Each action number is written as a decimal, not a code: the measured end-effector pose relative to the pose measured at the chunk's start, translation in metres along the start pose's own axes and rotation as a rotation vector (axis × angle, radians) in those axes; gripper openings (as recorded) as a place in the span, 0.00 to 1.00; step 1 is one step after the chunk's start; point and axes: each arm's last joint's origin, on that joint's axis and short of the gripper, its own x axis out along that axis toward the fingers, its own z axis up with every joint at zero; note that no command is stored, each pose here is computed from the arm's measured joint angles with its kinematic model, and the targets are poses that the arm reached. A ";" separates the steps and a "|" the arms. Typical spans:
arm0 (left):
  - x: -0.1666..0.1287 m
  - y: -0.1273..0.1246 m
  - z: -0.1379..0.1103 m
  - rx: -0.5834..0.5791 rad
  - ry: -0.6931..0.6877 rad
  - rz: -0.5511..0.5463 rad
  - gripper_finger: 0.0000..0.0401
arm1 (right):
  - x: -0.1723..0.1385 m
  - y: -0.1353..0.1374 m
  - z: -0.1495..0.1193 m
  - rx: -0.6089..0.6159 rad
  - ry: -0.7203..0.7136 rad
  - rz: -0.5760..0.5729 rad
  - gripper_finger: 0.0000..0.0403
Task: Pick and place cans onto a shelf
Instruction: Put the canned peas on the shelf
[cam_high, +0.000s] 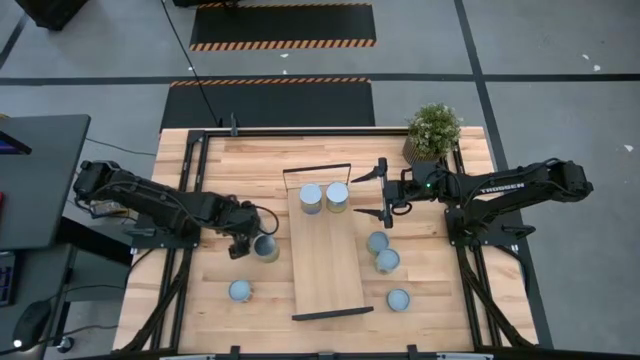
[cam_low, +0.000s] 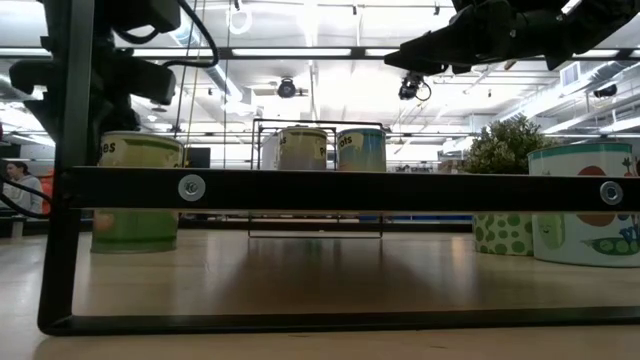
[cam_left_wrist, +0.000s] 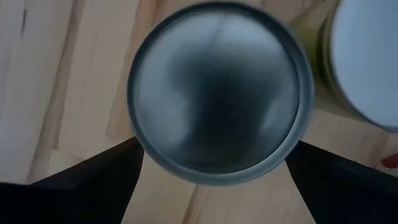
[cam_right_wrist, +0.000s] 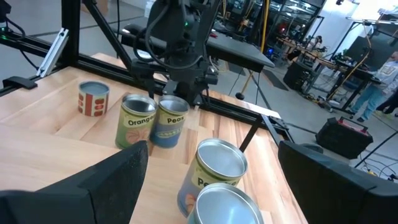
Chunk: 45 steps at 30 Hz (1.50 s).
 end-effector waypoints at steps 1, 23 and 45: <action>0.000 0.000 0.000 0.006 -0.006 0.000 0.98 | 0.000 0.000 0.000 0.000 0.001 0.000 0.91; 0.005 -0.004 0.012 0.079 -0.107 0.035 0.84 | 0.000 0.000 0.000 0.013 0.003 0.001 0.91; -0.055 0.022 0.052 0.029 -0.230 0.055 0.80 | 0.000 0.000 0.000 0.021 0.000 0.000 0.91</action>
